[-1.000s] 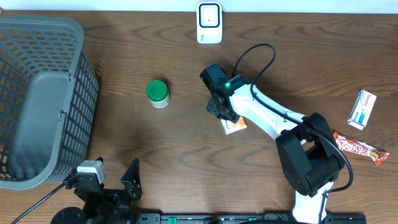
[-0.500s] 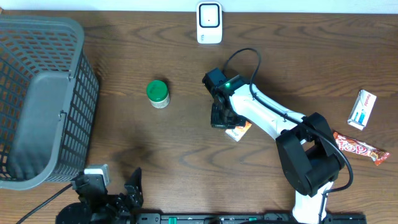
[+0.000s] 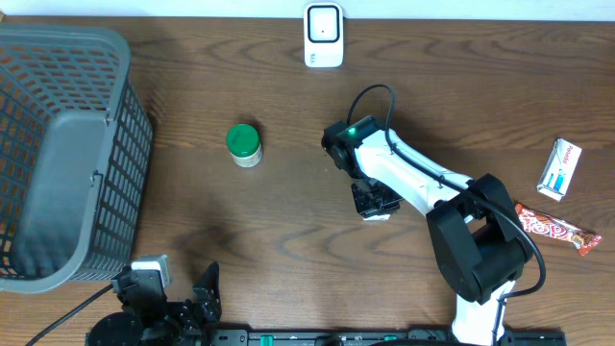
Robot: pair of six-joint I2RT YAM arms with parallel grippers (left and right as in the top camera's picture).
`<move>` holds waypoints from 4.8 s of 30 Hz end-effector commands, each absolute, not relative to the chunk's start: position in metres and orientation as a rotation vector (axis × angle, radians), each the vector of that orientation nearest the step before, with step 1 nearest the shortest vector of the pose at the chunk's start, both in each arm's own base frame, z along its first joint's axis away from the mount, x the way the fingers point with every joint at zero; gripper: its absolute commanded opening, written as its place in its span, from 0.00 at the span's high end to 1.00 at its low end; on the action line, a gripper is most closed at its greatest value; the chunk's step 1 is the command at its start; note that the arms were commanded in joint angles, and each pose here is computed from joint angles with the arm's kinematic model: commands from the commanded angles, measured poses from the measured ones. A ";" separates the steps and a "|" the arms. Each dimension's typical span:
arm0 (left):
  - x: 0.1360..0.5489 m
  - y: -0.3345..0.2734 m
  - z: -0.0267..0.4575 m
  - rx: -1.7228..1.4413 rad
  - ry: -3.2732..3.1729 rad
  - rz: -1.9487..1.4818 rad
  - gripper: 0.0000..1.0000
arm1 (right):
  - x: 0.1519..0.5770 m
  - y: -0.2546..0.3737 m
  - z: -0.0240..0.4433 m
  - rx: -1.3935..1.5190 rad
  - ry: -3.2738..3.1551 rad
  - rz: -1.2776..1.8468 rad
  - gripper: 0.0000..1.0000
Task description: Scan the item barcode
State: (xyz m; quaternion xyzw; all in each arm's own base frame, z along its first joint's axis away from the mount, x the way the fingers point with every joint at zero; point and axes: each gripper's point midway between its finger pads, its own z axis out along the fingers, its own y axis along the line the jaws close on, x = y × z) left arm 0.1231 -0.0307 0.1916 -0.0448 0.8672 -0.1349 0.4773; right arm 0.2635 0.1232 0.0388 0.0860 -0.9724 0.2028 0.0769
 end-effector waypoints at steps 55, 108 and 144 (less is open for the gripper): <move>0.122 -0.033 0.192 -0.096 2.118 -0.342 0.06 | 0.278 0.146 0.072 -0.697 -3.106 0.148 0.01; 0.122 -0.033 0.192 -0.096 2.118 -0.342 0.06 | 0.295 0.126 0.003 -0.355 -3.034 -0.004 0.36; 0.122 -0.033 0.192 -0.096 2.118 -0.342 0.06 | 0.420 0.240 0.123 0.166 -3.335 -0.938 0.50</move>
